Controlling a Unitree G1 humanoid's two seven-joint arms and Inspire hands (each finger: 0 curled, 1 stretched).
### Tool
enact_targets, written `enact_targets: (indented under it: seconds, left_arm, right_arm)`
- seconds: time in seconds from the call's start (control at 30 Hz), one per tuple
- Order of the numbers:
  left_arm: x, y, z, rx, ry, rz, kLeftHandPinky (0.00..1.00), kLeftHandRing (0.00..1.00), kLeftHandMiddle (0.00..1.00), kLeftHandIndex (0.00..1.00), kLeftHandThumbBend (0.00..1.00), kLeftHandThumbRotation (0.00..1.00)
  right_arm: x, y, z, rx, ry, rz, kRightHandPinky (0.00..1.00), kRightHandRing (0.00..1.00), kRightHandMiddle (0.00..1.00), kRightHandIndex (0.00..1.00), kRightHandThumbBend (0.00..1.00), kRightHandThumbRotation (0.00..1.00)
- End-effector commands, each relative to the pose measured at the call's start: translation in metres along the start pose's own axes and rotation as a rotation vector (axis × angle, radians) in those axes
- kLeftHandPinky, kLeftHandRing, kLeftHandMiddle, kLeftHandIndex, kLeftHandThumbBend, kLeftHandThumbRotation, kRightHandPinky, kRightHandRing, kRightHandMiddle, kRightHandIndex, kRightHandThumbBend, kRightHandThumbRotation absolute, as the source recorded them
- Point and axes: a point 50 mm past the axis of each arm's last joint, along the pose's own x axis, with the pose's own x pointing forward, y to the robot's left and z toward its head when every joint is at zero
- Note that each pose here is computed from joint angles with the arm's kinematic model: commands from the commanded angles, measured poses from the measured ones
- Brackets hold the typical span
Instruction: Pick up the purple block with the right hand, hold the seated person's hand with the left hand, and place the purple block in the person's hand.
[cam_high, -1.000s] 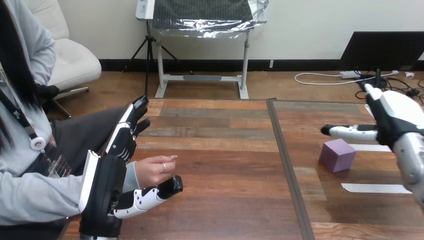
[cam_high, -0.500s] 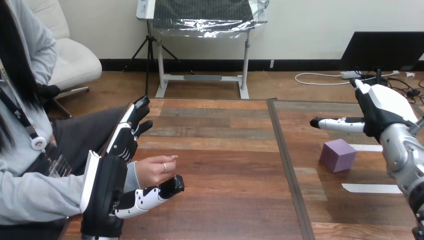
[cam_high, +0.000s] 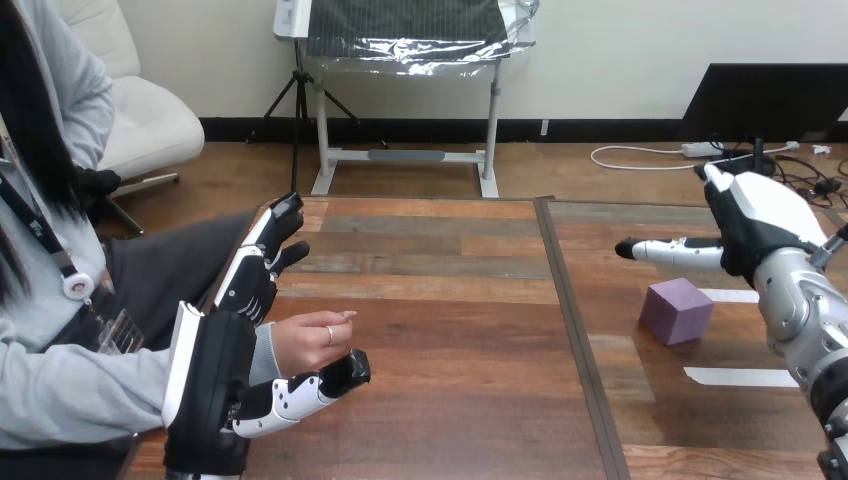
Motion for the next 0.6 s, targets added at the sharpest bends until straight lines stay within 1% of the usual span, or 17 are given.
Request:
enact_targets:
  seconds: [0.0, 0.57]
  left_arm:
    - [0.0133, 0.0000, 0.0061, 0.002, -0.074, 0.017, 0.84, 0.92, 0.94, 0.90, 1.00, 0.55]
    - [0.0116, -0.0008, 0.0079, 0.009, -0.083, 0.017, 0.83, 0.91, 0.93, 0.89, 1.00, 0.57]
  right_arm:
    - [0.0095, -0.0285, 0.0272, 0.013, -0.051, -0.067, 0.96, 1.00, 1.00, 1.00, 1.00, 0.68]
    - [0.0093, -0.0203, 0.0271, 0.013, -0.024, -0.036, 0.94, 1.00, 1.00, 1.00, 1.00, 0.64]
